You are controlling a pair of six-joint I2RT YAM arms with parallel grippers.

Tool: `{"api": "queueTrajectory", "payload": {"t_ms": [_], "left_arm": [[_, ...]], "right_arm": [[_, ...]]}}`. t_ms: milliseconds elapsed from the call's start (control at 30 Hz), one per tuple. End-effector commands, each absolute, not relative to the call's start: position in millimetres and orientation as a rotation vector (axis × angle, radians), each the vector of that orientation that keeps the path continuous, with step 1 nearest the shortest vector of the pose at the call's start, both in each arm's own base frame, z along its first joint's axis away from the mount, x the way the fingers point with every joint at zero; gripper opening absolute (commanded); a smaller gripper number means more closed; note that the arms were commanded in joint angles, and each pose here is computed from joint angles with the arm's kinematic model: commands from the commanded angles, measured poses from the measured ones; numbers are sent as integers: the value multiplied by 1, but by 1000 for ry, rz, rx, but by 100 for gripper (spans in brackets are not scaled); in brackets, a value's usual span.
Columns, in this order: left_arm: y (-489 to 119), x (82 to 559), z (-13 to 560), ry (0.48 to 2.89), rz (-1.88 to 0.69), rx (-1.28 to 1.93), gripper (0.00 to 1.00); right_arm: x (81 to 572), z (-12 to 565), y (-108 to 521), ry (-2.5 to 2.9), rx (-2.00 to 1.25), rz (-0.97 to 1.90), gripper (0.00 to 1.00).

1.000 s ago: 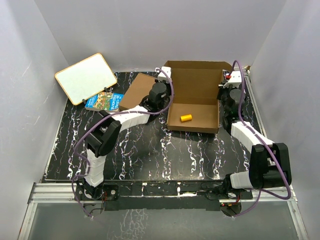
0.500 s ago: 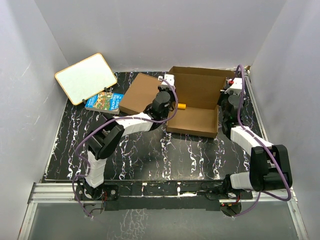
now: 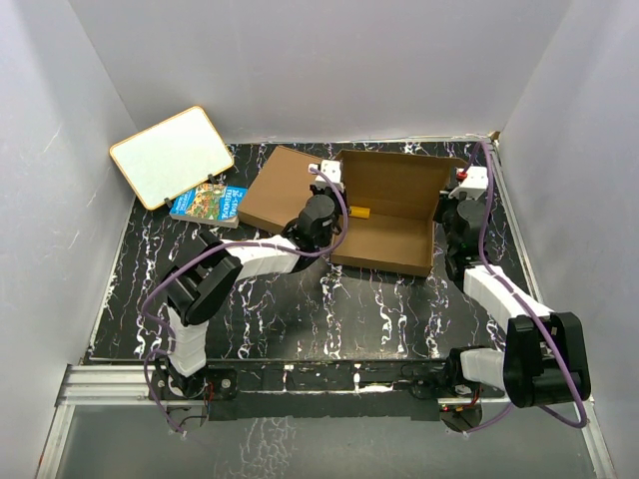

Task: Fold the paper box

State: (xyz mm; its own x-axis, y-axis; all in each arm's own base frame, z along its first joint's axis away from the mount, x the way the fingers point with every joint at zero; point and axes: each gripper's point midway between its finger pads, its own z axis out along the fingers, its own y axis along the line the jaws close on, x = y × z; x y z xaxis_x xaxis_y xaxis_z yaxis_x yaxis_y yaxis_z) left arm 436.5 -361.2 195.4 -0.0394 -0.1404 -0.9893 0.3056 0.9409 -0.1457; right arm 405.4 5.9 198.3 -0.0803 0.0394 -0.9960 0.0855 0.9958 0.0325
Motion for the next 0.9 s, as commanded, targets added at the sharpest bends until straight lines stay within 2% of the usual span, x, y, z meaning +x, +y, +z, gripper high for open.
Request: {"api": "queueTrajectory", "payload": {"t_ms": [0,867], "left_arm": [[-378,407,190,1614,-452,185,0],[-367,374,173,1666,-492,198,0]], "right_arm": [[394,194,38,1676,17,98,9],[351,150,26,1870,-138,-32,8]]}}
